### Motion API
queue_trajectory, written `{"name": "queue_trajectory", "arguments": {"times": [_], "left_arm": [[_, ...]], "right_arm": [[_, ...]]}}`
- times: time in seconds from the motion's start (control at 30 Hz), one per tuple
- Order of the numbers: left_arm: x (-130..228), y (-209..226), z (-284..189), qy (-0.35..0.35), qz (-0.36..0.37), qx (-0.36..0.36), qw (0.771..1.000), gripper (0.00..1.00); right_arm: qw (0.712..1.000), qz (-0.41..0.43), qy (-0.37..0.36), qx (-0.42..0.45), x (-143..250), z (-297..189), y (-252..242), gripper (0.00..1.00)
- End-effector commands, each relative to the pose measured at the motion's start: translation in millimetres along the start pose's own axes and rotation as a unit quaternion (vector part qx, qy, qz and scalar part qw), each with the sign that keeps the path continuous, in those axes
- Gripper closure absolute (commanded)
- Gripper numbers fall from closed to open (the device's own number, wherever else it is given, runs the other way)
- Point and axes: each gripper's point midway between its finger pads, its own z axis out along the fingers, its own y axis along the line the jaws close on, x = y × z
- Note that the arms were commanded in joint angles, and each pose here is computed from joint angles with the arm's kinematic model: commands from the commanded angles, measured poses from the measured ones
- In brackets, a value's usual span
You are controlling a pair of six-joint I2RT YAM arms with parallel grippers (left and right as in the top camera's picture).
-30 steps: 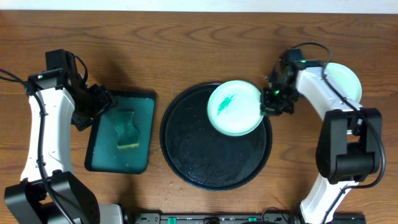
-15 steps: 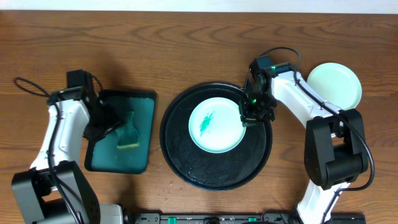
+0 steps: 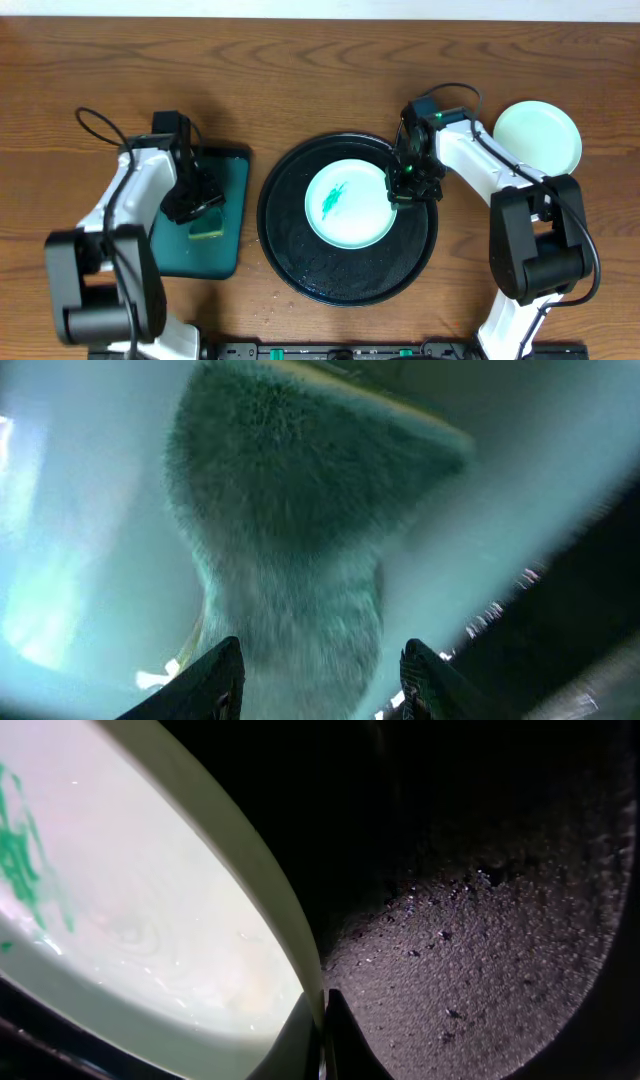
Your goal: Clean dirty plates on tray and stack at the side
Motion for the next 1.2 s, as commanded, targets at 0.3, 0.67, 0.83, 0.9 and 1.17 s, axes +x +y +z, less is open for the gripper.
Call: {"name": "queue_trajectory", "arguments": {"times": [0.3,0.67,0.83,0.9,1.17], "left_arm": [[-6.7,1.6,24.0,0.011,-0.012,-0.009,1.0,0.67],[-15.8,-6.6,-17.3,-0.048,0.003,0.016,0.999,0.36],[-18.1,-9.4,-34.8,-0.075,0.007,0.027,0.997,0.41],[-18.2,-9.2,-33.0,-0.073,0.006,0.026,0.997,0.43],[-18.1,-3.1,-6.3,-0.04,0.002,0.004,0.999,0.48]], "right_arm": [[1.0,0.001,-0.006,-0.016,5.2,6.0,1.6,0.99],[1.0,0.001,-0.006,-0.018,5.2,6.0,2.2,0.99],[1.0,0.0,-0.007,-0.018,4.9,5.8,2.3,0.99],[1.0,0.0,-0.007,-0.018,5.0,6.0,2.3,0.99],[1.0,0.001,-0.005,-0.017,6.1,6.0,2.0,0.99]]}}
